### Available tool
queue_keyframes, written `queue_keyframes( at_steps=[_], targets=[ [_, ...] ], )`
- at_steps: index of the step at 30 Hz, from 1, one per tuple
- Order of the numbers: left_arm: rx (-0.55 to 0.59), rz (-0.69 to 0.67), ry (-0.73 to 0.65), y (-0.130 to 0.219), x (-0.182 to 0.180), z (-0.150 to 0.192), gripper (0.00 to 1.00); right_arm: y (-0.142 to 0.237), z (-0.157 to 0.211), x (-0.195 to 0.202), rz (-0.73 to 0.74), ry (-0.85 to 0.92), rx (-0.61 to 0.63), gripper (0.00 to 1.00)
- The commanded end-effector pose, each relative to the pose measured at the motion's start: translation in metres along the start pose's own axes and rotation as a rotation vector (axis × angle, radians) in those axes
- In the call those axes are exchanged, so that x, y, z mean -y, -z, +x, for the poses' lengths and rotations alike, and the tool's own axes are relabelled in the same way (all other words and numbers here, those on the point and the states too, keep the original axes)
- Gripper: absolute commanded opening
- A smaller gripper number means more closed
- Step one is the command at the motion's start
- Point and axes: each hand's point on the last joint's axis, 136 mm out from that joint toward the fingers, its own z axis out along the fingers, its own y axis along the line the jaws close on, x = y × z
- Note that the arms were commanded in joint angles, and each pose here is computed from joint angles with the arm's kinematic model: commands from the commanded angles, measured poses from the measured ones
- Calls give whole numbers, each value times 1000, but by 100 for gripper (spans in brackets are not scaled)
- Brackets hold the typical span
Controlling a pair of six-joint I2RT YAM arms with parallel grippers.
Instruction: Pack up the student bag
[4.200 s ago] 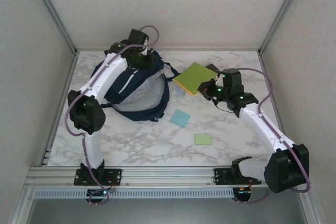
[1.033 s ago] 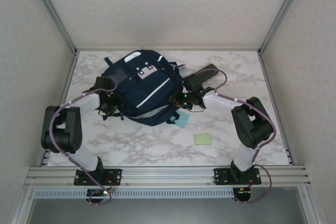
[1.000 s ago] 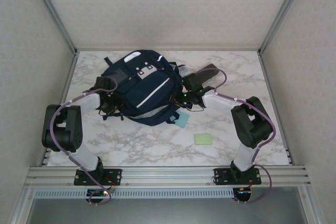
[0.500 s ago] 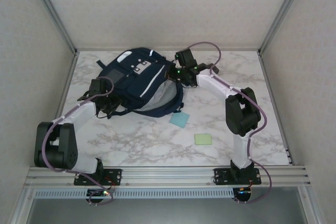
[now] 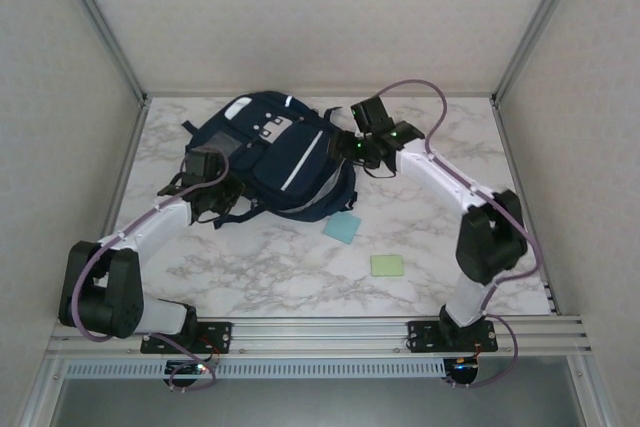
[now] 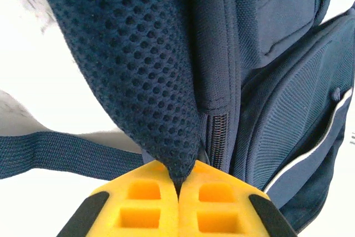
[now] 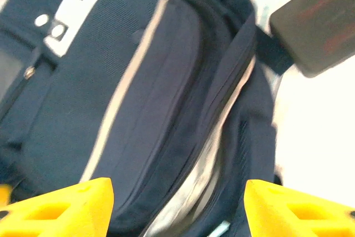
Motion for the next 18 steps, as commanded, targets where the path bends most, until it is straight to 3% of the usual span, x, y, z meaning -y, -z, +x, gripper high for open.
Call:
queue_keyframes(
  at_steps=[1, 10, 18],
  targets=[
    [19, 177, 7, 11, 58, 1, 0, 19, 42, -33, -71, 34, -37, 62],
    [28, 241, 35, 19, 72, 12, 0, 0, 115, -122, -226, 112, -54, 50],
    [20, 256, 44, 25, 69, 19, 0, -48, 144, -142, -168, 82, -6, 39]
  ],
)
